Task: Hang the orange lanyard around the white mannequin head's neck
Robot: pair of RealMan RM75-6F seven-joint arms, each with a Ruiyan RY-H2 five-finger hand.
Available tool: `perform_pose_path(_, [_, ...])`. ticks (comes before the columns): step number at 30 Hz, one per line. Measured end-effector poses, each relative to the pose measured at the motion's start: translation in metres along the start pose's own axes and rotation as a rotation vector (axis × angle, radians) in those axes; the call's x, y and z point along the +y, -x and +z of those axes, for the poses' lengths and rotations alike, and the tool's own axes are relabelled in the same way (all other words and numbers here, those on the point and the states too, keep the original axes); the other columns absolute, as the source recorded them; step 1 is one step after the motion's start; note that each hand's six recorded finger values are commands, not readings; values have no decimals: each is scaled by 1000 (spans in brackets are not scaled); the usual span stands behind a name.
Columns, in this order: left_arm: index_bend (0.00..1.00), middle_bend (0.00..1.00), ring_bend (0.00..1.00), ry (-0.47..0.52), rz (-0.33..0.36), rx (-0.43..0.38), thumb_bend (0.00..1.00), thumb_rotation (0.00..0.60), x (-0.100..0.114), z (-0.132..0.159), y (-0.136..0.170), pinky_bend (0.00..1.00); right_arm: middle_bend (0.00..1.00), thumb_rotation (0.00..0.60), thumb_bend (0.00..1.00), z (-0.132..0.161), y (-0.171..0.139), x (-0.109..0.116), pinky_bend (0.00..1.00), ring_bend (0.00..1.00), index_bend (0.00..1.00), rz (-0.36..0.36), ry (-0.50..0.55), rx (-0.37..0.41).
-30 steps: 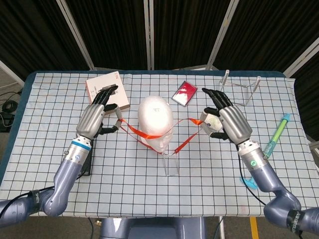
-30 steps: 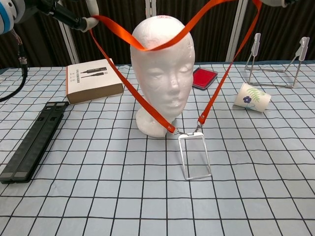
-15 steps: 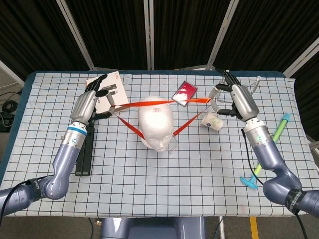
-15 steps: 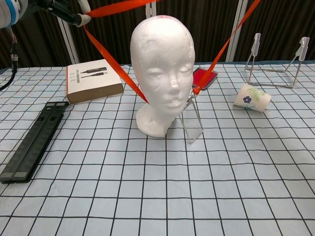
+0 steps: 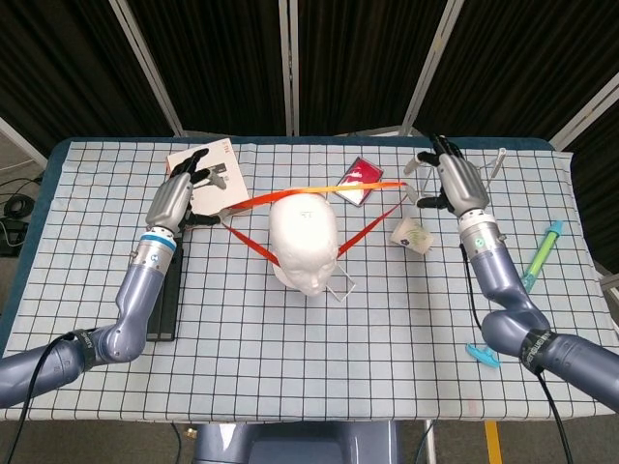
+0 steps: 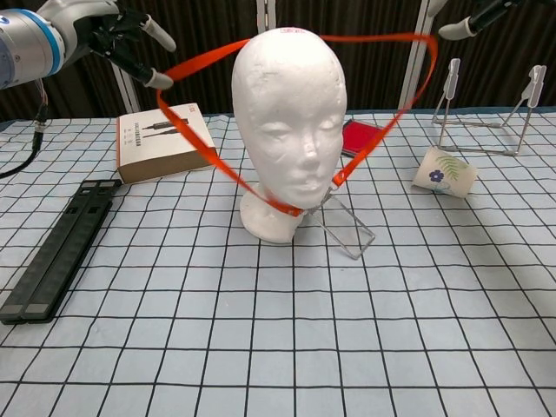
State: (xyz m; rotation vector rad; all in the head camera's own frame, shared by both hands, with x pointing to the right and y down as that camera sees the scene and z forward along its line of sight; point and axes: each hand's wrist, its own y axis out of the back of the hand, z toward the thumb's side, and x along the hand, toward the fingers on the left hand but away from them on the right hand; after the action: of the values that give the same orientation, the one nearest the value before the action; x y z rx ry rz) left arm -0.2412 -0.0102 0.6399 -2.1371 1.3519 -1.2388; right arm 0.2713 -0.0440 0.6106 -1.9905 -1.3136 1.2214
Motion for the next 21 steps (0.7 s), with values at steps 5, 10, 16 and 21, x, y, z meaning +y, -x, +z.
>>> perform_pose_path(5, [0,0,0,12,15,6,0,600,2,-4,-9,0,0,600,0,-5,10,-4,0,0,0,-34,-79,-21])
perform_pose_path(10, [0,0,0,5,39,-14,0,600,12,-4,-9,0,0,600,0,-6,9,0,0,0,0,-58,-115,-17])
perform_pose_path(16, [0,0,0,-25,62,-25,0,600,27,-12,3,0,0,600,236,-8,-2,9,0,0,0,-67,-144,-10])
perform_pose_path(21, [0,0,0,-137,102,-23,0,600,47,-29,22,0,0,600,806,-16,-23,23,0,0,0,-72,-210,1])
